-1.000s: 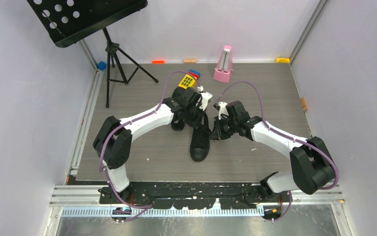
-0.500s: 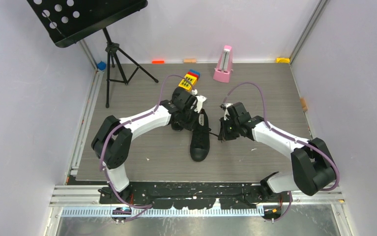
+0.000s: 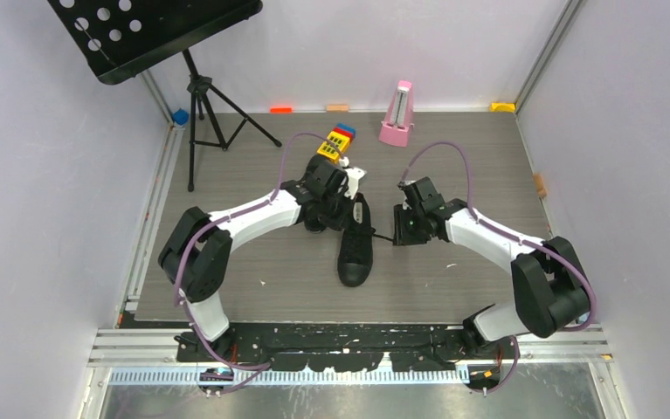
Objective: Tie the shoes
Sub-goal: Tie the shoelace on the shoe.
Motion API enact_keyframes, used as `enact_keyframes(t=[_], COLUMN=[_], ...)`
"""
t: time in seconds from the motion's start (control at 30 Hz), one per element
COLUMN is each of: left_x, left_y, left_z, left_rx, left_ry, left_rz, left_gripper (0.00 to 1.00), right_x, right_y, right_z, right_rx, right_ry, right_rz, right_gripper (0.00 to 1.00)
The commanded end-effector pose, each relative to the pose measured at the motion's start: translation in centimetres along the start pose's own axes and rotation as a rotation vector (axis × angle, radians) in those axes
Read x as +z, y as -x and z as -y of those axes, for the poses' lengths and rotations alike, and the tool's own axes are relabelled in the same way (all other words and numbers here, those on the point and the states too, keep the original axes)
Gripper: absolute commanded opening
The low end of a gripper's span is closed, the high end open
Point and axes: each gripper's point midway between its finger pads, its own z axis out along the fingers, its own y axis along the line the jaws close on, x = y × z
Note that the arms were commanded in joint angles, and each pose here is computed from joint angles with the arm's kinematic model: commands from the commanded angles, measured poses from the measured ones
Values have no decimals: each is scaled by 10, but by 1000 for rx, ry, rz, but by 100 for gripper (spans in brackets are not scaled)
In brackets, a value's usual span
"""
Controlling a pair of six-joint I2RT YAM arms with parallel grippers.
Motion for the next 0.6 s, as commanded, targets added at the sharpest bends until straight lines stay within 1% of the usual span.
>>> enact_keyframes(t=[0.0,0.13,0.23,0.4,0.57], left_x=[-16,-17,-17,-17,-15], left_y=[22,22,23,24,22], left_z=[9,9,10,11,10], left_rx=[4,5,6,10,15], left_ry=[-36,-38,-44,-49,-46], left_rz=[105,116,124,130,125], left_gripper=[0,0,0,0,0], right_x=[-22,-41,-47,-42,-33], right_y=[35,49,54,57,66], right_z=[-23,-46,-58,-77,-85], right_rx=[-61,-137,-166,-187,-209], right_ry=[104,233,295,397,432], right_rz=[110,189,193,173,197], right_gripper=[36,38,41,42,46])
